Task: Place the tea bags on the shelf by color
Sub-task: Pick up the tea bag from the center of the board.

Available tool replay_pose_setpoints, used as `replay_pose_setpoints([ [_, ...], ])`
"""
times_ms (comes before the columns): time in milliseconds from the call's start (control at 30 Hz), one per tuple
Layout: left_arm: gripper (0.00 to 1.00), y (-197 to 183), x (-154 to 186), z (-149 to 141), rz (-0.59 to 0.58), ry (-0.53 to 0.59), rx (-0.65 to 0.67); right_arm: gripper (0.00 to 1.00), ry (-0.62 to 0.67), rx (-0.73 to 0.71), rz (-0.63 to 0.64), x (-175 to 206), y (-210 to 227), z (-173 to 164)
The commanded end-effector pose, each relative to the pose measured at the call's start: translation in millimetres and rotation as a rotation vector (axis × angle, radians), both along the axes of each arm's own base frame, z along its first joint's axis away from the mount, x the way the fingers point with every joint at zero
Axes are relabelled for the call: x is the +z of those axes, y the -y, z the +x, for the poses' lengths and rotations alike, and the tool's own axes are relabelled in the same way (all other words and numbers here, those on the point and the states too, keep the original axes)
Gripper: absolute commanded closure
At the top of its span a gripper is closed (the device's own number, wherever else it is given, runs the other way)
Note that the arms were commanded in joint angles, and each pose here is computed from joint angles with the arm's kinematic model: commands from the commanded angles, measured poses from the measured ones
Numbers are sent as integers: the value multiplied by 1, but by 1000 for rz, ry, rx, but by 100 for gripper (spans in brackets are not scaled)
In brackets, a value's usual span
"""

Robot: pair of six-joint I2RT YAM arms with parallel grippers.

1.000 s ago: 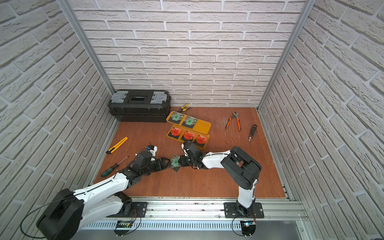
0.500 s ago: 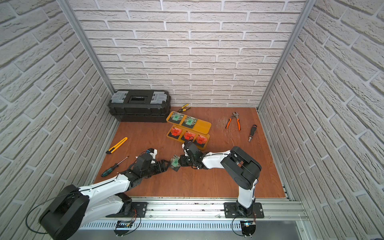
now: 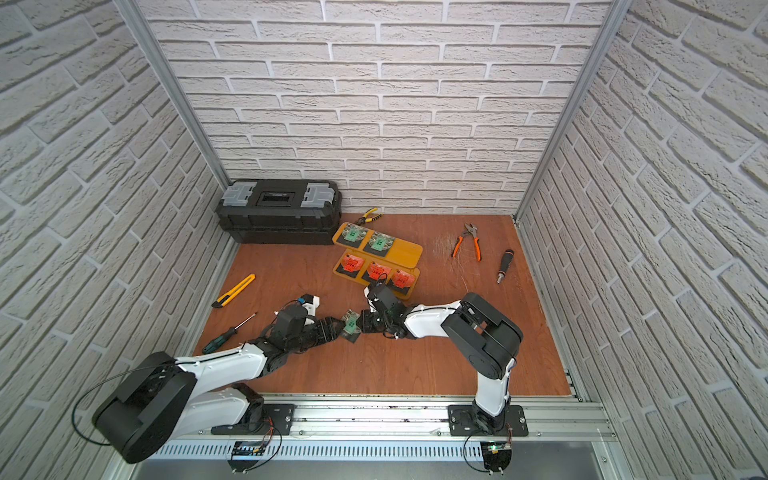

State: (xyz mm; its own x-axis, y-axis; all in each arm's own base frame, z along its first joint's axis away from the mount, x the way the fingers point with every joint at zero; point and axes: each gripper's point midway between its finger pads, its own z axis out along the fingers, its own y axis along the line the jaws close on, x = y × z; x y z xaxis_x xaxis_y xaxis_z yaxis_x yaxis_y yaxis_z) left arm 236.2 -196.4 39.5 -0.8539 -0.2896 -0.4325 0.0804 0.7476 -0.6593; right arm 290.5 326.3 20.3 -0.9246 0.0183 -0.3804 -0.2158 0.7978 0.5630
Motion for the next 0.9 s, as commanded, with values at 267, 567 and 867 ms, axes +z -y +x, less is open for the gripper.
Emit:
replay_pose_setpoints([
  [267, 35, 5, -15, -8, -9, -72, -37, 77, -29, -26, -25, -15, 7, -2],
  [567, 47, 7, -14, -5, -15, -71, -35, 77, -34, -27, -35, -17, 9, -3],
  [867, 54, 4, -11, -3, -7, -58, -18, 77, -37, -28, -41, -18, 11, -4],
])
